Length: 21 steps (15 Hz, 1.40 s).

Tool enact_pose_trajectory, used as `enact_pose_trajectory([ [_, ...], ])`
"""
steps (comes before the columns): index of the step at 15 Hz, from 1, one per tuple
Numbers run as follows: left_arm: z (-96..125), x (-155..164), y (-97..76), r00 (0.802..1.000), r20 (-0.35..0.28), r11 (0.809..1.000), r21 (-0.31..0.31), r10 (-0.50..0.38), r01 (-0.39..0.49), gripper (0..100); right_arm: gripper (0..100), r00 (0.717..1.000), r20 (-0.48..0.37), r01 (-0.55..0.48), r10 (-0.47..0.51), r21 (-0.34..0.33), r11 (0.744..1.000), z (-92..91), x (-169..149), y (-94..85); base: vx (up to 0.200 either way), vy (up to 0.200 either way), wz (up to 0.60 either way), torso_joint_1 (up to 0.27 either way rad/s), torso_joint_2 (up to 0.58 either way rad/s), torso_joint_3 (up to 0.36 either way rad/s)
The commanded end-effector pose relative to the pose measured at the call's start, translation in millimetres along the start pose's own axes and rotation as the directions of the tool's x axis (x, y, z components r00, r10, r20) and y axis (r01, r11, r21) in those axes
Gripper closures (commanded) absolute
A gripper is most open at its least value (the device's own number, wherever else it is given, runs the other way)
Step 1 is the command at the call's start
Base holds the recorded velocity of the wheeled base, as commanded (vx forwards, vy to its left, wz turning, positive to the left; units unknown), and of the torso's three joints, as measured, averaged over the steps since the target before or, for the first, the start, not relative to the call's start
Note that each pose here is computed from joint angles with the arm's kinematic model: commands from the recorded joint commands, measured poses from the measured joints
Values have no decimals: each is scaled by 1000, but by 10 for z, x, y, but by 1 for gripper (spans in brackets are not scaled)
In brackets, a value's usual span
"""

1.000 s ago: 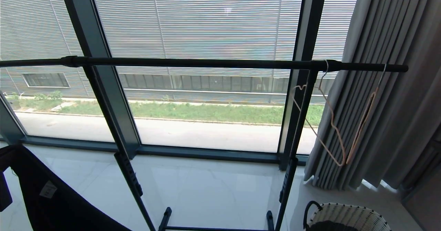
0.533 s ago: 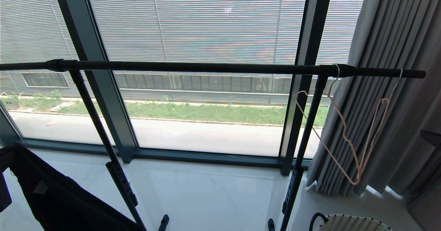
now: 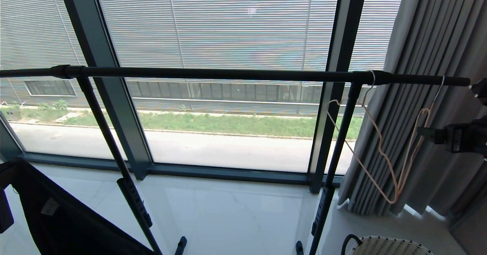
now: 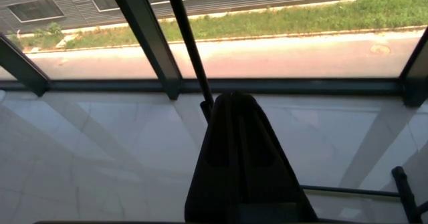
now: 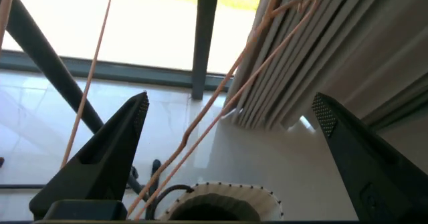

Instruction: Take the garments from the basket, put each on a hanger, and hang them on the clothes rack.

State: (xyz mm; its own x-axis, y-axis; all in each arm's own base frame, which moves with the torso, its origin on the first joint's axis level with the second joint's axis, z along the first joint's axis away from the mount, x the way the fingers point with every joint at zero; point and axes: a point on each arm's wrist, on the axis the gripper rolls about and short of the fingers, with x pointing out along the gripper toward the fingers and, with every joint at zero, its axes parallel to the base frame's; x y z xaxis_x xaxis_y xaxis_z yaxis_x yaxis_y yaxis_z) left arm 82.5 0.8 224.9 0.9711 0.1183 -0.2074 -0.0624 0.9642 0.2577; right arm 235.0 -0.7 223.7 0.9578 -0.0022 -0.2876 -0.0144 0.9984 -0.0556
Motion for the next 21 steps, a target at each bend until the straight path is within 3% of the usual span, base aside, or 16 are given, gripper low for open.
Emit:
enact_pose_trajectory([
  [1, -3, 4, -1, 1000, -2, 1000, 0, 1, -1, 100, 0, 996, -89, 8, -8, -5, 1000, -130, 390, 62, 0, 0, 0, 0, 0, 0],
  [6, 0, 13, -2, 1000, -5, 1000, 1, 1, -1, 100, 0, 992, -108, 64, -62, 14, 998, -203, 545, 40, 0, 0, 0, 0, 0, 0],
  [21, -16, 3, -4, 1000, -5, 1000, 1, 1, -1, 100, 0, 987, -89, 136, -133, 24, 990, -176, 397, -139, 0, 0, 0, 0, 0, 0],
])
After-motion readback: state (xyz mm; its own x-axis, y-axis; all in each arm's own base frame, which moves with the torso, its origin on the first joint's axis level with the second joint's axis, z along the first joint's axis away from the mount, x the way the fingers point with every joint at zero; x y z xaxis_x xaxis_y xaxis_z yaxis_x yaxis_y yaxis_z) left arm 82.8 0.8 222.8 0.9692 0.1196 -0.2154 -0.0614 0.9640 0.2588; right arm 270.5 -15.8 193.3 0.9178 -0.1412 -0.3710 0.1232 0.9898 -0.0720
